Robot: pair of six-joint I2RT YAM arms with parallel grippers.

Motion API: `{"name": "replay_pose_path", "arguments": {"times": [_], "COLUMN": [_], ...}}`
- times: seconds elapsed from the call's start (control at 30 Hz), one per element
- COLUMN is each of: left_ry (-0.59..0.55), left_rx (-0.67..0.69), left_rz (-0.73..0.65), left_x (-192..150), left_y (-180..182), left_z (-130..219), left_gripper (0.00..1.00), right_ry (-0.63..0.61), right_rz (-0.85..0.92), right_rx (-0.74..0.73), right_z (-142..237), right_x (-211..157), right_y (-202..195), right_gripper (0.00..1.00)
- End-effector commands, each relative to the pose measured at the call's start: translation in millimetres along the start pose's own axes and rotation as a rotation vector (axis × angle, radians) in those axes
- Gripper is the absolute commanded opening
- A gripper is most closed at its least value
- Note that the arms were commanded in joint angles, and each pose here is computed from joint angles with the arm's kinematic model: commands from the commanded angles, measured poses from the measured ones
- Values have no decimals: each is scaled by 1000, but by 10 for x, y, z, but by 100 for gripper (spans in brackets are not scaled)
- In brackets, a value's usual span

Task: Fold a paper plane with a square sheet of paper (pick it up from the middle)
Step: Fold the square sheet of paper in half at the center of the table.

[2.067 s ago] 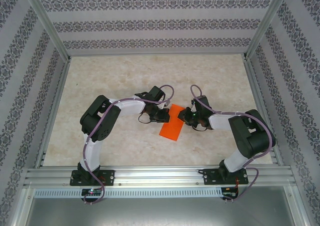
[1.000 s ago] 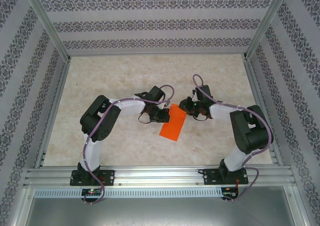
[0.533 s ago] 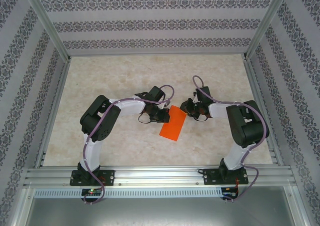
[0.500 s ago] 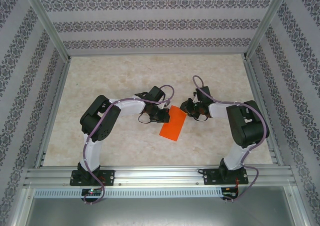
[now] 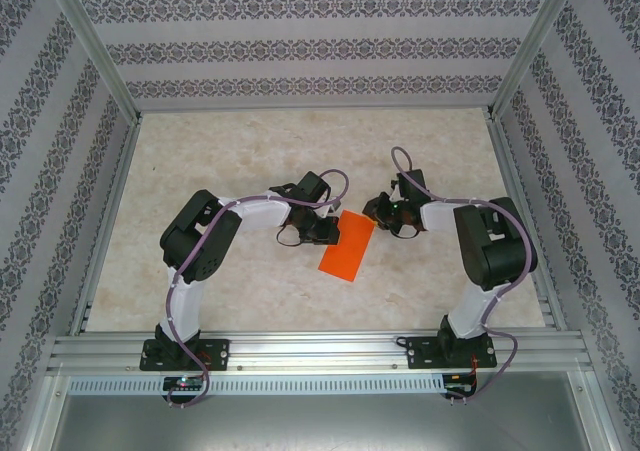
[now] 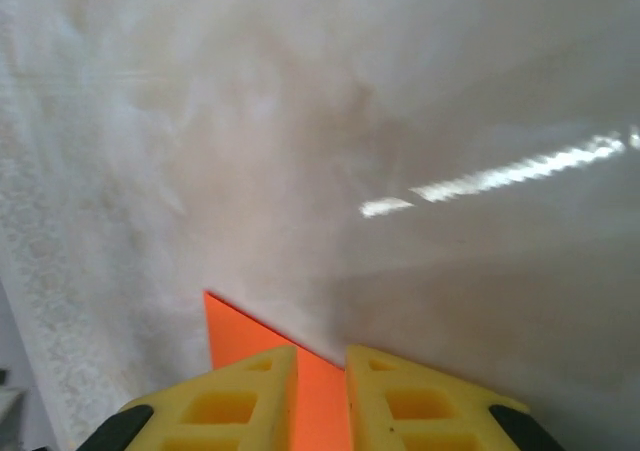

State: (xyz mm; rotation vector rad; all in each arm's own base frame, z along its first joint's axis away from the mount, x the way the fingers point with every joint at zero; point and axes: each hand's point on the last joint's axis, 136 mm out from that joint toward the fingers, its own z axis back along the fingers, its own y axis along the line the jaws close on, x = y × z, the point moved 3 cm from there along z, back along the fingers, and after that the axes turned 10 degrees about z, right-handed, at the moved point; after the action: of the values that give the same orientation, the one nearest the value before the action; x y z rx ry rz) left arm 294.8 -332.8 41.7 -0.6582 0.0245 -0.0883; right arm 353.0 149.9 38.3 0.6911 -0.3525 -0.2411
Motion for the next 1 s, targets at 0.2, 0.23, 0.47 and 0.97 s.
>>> {"name": "replay_pose_path", "arguments": {"times": [0.2,0.23,0.47,0.97], "left_ry": [86,84,13,-249], "left_rx": [154,152,64,100], "left_rz": [50,55,88,152], "left_x": [-344,-345,-297,-87], "left_y": [396,394,178,263], "left_z": [-143,-138,17,661], "left_gripper": [0,0,8,40], "right_ry": [41,45,80,-36], "right_rz": [12,21,81,171], "right_rx": [-33,-16,136,-89], "right_z": [-85,-93,-84,614], "right_x": [37,59,181,-186], "right_y": [-58,-17,336,431], "right_gripper": [21,21,25,42]}}
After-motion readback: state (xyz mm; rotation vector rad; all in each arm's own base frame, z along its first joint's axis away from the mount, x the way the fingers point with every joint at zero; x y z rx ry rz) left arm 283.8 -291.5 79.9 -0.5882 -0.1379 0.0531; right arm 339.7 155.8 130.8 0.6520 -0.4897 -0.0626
